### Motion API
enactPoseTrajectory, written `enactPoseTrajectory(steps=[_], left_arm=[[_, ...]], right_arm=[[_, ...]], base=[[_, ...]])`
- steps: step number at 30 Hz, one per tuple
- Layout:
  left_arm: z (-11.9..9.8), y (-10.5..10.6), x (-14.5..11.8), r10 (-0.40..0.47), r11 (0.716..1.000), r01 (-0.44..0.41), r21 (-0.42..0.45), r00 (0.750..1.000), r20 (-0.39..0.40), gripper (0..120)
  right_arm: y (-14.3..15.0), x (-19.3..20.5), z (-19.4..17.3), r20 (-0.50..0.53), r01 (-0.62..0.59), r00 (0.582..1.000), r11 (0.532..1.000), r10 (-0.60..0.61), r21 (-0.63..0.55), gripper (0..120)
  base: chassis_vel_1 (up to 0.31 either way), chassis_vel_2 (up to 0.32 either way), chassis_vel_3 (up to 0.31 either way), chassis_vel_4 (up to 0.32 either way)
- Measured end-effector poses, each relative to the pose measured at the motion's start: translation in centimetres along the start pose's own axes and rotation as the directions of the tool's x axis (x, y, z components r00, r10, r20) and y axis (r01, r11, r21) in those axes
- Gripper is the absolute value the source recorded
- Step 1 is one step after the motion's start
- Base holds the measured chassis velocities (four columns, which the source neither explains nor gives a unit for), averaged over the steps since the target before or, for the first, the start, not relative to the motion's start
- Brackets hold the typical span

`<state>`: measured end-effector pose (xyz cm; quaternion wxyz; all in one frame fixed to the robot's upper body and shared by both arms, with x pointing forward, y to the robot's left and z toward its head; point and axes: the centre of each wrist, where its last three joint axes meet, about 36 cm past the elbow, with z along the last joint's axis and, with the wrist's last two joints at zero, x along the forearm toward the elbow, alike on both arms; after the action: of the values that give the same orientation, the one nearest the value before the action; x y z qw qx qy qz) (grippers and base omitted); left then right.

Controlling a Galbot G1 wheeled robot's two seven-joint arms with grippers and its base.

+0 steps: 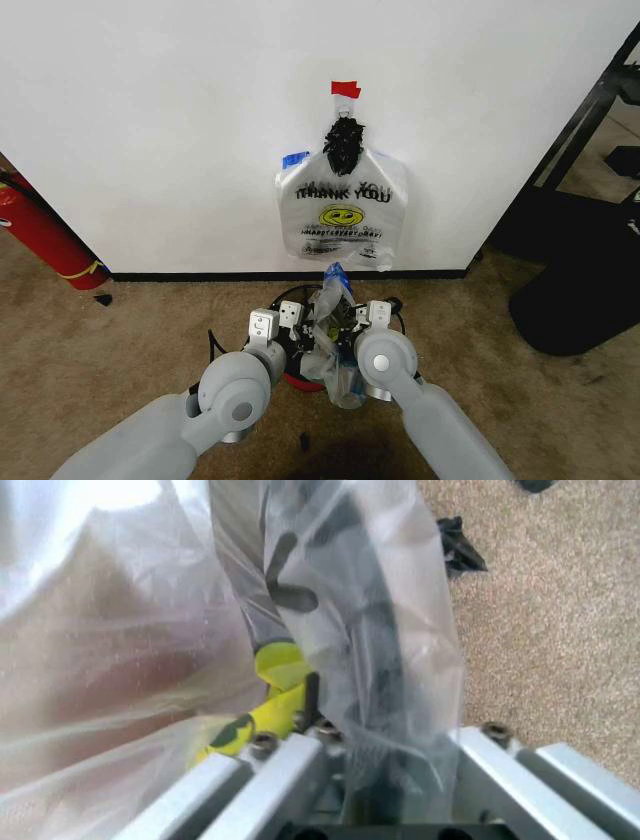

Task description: Pick up the garbage bag from the wall and place it over the trash bin.

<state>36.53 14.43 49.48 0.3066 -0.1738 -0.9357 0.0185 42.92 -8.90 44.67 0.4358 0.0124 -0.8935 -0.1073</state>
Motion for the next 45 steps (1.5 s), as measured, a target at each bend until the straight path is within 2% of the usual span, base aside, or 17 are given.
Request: enactPoseTrajectory(steps=[11, 17, 28, 32, 45], left_arm=[[-0.3, 0.2, 0.7, 0.0, 1.0, 0.0, -0.008, 1.0, 0.014, 0], [-1.0, 1.2, 1.4, -0.026, 1.0, 0.026, 0.007, 0.999, 0.04, 0], [-2.6, 2.9, 3.1, -0.05, 0.998, 0.048, 0.037, 0.997, 0.054, 0], [-2.4, 4.0, 3.9, -0.072, 0.997, 0.07, 0.045, 0.997, 0.041, 0], [-1.0, 5.5, 5.3, -0.098, 0.995, 0.098, 0.022, 0.995, 0.004, 0]], right_arm=[[-0.9, 0.5, -0.2, 0.031, 0.044, 0.999, 0.999, -0.043, -0.032, 0], [-3.1, 1.7, -0.7, 0.089, 0.065, 0.995, 0.992, -0.055, -0.112, 0], [-6.4, 3.3, -0.6, 0.126, 0.104, 0.989, 0.979, -0.082, -0.177, 0], [-7.6, 4.3, -0.2, 0.137, 0.126, 0.985, 0.972, -0.1, -0.199, 0], [-11.5, 6.9, 0.8, 0.136, 0.199, 0.977, 0.942, -0.167, -0.27, 0]], base=[[0.0, 0.0, 0.0, 0.0], [0.0, 0.0, 0.0, 0.0], [0.0, 0.0, 0.0, 0.0], [0.0, 0.0, 0.0, 0.0], [0.0, 0.0, 0.0, 0.0]])
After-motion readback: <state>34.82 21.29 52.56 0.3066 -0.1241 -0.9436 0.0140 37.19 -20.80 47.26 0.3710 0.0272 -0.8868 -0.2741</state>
